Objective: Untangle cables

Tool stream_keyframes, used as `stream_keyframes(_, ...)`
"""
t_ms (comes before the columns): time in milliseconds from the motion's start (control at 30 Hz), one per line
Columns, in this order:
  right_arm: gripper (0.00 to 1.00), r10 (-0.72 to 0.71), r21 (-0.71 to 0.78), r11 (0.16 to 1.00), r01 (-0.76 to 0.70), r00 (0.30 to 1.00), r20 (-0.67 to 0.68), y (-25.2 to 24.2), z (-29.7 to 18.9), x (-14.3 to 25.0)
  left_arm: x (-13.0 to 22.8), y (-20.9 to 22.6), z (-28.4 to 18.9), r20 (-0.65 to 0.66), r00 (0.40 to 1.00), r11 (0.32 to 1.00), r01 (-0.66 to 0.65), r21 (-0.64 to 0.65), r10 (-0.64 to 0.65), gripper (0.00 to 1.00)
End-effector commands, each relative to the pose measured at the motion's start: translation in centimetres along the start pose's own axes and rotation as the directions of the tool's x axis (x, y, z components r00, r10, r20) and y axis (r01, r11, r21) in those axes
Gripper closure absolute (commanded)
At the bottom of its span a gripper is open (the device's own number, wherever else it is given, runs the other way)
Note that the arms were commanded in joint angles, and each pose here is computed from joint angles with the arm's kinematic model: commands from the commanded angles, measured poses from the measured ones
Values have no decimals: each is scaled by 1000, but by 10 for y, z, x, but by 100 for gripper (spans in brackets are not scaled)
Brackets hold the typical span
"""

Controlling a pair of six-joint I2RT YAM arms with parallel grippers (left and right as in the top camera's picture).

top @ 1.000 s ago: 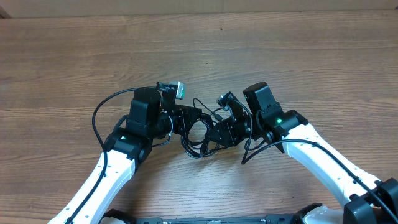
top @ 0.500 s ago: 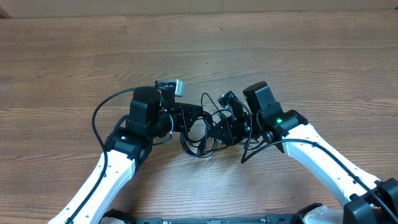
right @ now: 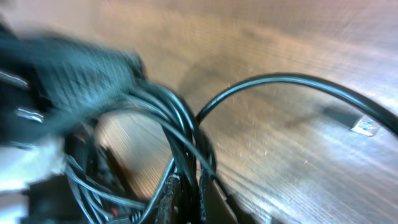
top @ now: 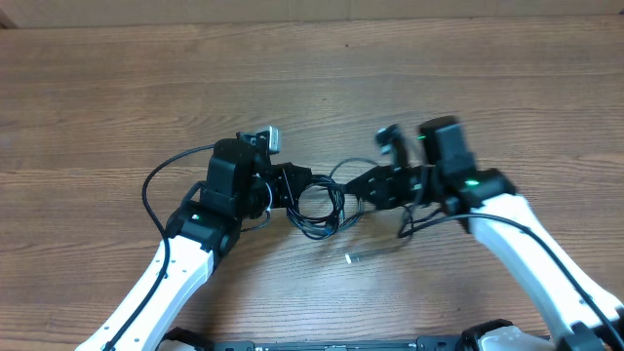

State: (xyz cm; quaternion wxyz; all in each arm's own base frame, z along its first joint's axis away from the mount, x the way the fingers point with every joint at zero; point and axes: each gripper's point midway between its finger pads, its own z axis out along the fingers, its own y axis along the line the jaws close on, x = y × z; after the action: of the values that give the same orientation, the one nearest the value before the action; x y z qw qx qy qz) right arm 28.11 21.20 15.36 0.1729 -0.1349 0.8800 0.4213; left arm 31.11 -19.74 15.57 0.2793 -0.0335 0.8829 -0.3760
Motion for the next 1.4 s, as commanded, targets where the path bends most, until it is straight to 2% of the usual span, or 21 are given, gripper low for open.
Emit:
stream_keyframes(0, 96, 26, 23, 999, -32, 978, 206, -7, -61, -38, -22, 32, -14, 121, 993, 985, 37, -171, -16, 96)
stream_keyframes(133, 96, 53, 67, 995, -76, 954, 294, -23, -91, -48, -21, 34, -14, 116, 993, 983, 40, -179, -19, 96)
stream_keyframes(200, 96, 121, 111, 980, -163, 941, 315, -41, -98, -46, -20, 35, -14, 113, 993, 983, 41, -181, -20, 96)
stream_keyframes(333, 96, 190, 150, 959, -241, 938, 291, -54, -96, -34, -20, 35, -14, 112, 994, 982, 42, -182, -21, 96)
stream_keyframes(433, 90, 199, 136, 962, -239, 946, 254, -50, -87, -28, -20, 35, -14, 112, 993, 982, 42, -182, -21, 96)
stream_keyframes(500, 86, 184, 118, 970, -215, 956, 228, -41, -81, -25, -20, 35, -14, 111, 994, 983, 41, -181, -21, 96)
stream_keyframes(633, 67, 64, 55, 996, -73, 987, 149, -14, -64, -16, -17, 32, -13, 97, 995, 986, 40, -164, -24, 96)
stream_keyframes(733, 59, -23, 67, 998, 16, 994, 105, -3, -51, -9, -15, 29, -12, 85, 996, 988, 38, -148, -26, 96)
stream_keyframes(967, 52, -194, 214, 960, 181, 980, 40, 4, -23, 0, -15, 20, -11, 76, 996, 994, 54, -98, -47, 96)
stream_keyframes(1100, 48, -302, 307, 910, 280, 953, 26, 13, -7, 0, -13, 14, -11, 60, 997, 996, 53, -67, -50, 96)
stream_keyframes(1367, 47, -416, 419, 822, 386, 909, -23, 18, 25, 4, -8, 3, -10, 24, 998, 998, 55, -8, -55, 96)
